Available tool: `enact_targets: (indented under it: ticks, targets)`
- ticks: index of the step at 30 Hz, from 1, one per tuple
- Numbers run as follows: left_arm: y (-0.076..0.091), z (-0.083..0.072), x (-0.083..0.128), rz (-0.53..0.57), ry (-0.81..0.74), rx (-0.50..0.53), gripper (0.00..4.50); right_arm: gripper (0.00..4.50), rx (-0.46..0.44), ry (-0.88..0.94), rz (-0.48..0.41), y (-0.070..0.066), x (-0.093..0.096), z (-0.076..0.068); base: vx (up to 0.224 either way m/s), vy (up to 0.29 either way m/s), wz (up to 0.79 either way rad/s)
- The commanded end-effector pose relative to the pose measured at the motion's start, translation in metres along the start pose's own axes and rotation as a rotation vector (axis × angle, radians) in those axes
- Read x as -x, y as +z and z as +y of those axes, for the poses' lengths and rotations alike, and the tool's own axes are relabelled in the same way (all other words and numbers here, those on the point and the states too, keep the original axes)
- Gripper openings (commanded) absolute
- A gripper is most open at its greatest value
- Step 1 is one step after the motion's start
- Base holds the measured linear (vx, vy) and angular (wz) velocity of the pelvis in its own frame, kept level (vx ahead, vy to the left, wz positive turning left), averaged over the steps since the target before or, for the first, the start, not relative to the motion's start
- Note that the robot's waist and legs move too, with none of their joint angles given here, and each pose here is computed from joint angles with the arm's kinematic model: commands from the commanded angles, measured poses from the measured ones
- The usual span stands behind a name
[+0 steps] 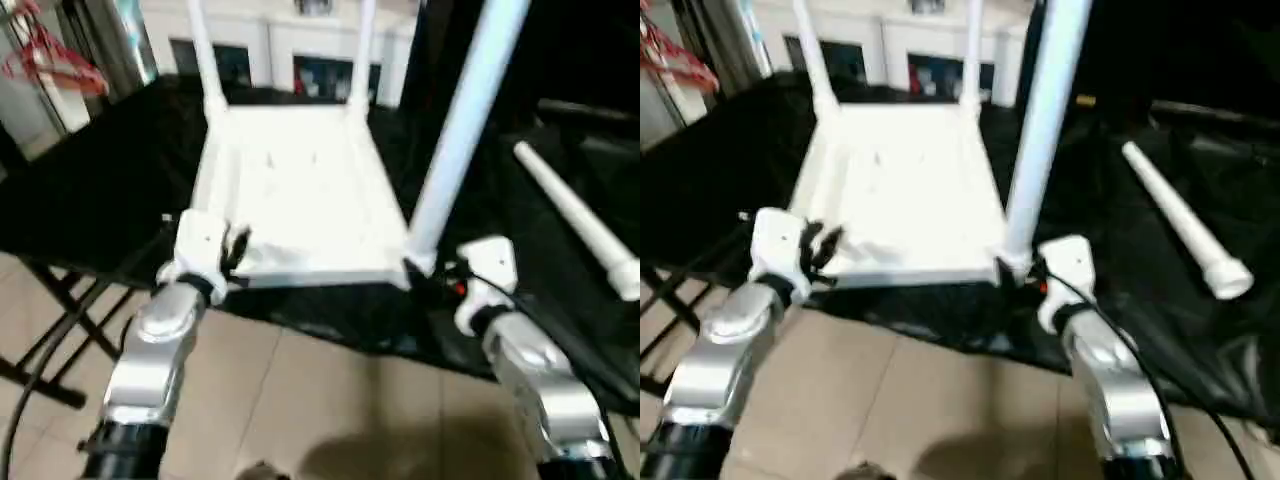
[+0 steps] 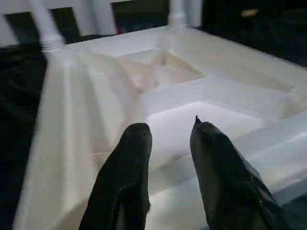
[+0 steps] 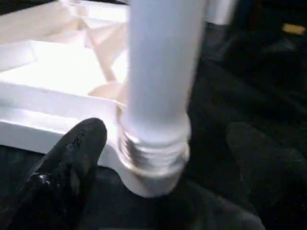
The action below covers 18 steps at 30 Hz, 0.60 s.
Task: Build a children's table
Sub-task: Rotate leg to tighten
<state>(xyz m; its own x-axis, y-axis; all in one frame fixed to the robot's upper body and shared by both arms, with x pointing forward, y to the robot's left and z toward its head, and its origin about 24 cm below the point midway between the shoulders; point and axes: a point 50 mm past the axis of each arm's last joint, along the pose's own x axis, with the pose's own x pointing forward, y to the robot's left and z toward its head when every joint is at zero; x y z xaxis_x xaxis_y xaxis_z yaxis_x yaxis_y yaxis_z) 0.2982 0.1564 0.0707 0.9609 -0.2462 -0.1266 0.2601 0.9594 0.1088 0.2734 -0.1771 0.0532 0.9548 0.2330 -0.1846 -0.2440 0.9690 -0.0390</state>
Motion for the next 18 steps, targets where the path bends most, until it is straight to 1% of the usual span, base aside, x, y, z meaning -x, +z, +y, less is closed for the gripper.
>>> enact_targets:
  ticks: [1,5,8,10,13,18]
  targets:
    - [0.0021,-0.0032,-0.0018,-0.008,-0.012,0.033,1.62,4.41,-0.002,-0.046,0.000,0.0015,0.0024,-0.0099,-0.050,-0.041,0.06]
    - [0.0029,-0.0025,-0.0028,-0.011,-0.011,0.038,1.62,4.41,-0.001,-0.031,0.004,0.0018,0.0033,-0.0082,-0.033,-0.076,-0.04]
    - [0.0035,-0.0018,-0.0040,-0.021,-0.013,0.049,1.62,4.41,-0.004,-0.012,0.014,0.0005,0.0040,-0.0052,-0.015,-0.050,-0.26]
    - [0.0050,-0.0023,-0.0036,-0.044,-0.026,0.034,1.62,4.41,-0.003,-0.010,0.014,0.0004,0.0038,-0.0042,0.006,-0.006,-0.10]
    - [0.0045,-0.0036,-0.0006,-0.061,-0.051,0.075,1.62,4.41,0.005,-0.007,0.011,0.0017,0.0026,-0.0028,0.000,0.000,0.00]
    - [0.0017,-0.0024,0.0015,-0.053,-0.052,0.056,1.62,4.41,0.005,-0.005,0.008,0.0029,0.0022,-0.0027,0.000,0.000,0.00]
